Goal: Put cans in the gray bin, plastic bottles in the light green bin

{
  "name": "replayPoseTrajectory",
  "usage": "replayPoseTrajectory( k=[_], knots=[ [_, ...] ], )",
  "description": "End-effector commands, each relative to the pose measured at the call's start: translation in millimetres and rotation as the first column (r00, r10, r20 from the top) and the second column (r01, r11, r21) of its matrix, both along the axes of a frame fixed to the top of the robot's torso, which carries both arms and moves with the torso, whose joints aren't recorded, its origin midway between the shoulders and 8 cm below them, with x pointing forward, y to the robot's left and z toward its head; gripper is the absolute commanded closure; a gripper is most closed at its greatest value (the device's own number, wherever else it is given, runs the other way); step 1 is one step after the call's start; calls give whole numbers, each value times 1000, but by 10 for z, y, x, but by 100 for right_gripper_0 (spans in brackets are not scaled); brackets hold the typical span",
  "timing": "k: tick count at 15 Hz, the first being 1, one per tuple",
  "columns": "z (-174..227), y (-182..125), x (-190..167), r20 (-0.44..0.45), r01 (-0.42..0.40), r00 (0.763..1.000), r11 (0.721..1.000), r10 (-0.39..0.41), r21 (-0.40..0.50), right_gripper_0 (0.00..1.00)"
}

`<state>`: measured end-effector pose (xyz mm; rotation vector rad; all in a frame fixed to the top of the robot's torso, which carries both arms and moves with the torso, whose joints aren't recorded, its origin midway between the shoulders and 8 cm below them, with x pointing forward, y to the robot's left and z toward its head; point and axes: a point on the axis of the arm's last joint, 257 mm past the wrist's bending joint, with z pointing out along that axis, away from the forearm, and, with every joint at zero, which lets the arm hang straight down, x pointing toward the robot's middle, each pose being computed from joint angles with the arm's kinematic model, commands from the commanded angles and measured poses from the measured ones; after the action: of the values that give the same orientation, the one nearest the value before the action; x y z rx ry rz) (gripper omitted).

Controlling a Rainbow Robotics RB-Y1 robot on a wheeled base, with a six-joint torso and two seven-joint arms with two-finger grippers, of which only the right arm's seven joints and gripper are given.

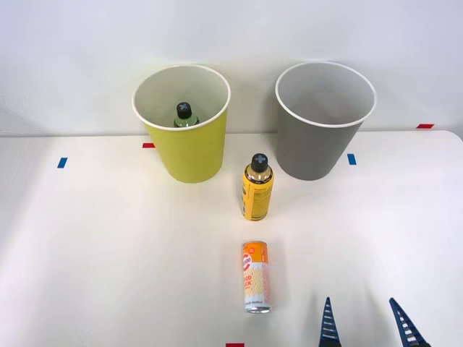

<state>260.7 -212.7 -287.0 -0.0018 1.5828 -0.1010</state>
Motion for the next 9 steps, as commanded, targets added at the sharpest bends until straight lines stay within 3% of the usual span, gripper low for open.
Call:
replayPoseTrajectory(
  k=[1,9],
  knots=[
    [-1,-1,0,0,0,1000,1000,0,0,0],
    [-1,-1,0,0,0,1000,1000,0,0,0]
  ],
)
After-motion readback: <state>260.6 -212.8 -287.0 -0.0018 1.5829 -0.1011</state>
